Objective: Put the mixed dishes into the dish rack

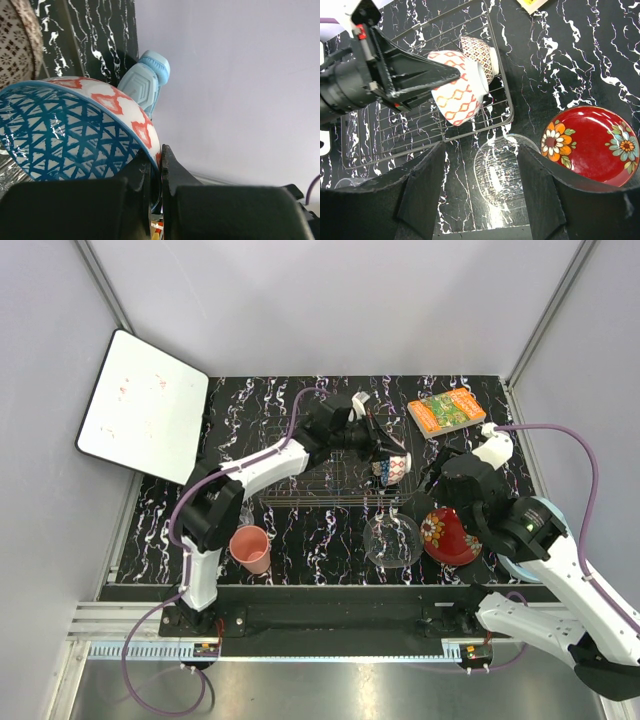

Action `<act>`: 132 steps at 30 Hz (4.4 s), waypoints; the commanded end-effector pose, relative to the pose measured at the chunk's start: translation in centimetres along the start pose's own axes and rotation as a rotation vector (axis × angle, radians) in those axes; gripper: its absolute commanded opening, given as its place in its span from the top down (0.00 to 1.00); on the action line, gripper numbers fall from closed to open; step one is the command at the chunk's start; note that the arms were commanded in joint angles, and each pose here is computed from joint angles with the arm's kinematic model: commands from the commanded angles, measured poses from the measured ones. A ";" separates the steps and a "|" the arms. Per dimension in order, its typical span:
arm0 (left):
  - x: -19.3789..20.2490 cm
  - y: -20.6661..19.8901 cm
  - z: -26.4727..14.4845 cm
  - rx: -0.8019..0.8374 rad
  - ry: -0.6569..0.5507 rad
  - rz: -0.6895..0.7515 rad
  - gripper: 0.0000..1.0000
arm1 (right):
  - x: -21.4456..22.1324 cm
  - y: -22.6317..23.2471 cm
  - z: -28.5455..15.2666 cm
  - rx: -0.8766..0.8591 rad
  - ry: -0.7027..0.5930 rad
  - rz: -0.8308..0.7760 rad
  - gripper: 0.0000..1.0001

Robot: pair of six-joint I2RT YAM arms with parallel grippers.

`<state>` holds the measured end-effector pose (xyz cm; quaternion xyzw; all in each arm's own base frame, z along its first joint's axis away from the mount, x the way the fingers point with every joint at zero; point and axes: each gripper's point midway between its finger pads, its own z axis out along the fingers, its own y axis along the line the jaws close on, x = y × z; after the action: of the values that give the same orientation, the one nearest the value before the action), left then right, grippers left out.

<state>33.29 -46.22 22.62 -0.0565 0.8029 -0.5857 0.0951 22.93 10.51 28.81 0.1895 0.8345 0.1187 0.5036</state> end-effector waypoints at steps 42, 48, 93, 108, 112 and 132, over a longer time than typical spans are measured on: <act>3.8 4.1 1.9 -0.073 0.044 0.160 0.57 | -1.2 1.3 -0.2 -0.051 -0.033 0.029 0.23; 2.8 3.5 1.5 -0.053 0.035 0.170 0.12 | -0.9 1.2 -0.2 -0.051 -0.028 0.034 0.23; -10.9 14.9 -30.0 -0.302 -0.440 0.083 0.01 | 7.3 3.1 14.6 0.202 0.019 -0.302 0.23; -9.9 15.9 -29.1 -0.300 -0.413 0.056 0.01 | 8.9 4.4 15.9 0.168 0.067 -0.286 0.25; -9.5 16.6 -28.4 -0.307 -0.414 0.074 0.01 | 9.1 5.3 16.0 0.138 0.082 -0.271 0.25; -9.2 16.9 -26.1 -0.328 -0.373 0.108 0.01 | 6.3 5.9 14.0 0.105 0.012 -0.262 0.25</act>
<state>35.81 -14.96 13.30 -0.1573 0.8665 -0.4196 0.2202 33.60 18.90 15.46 0.0944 0.8862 -0.0080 0.4536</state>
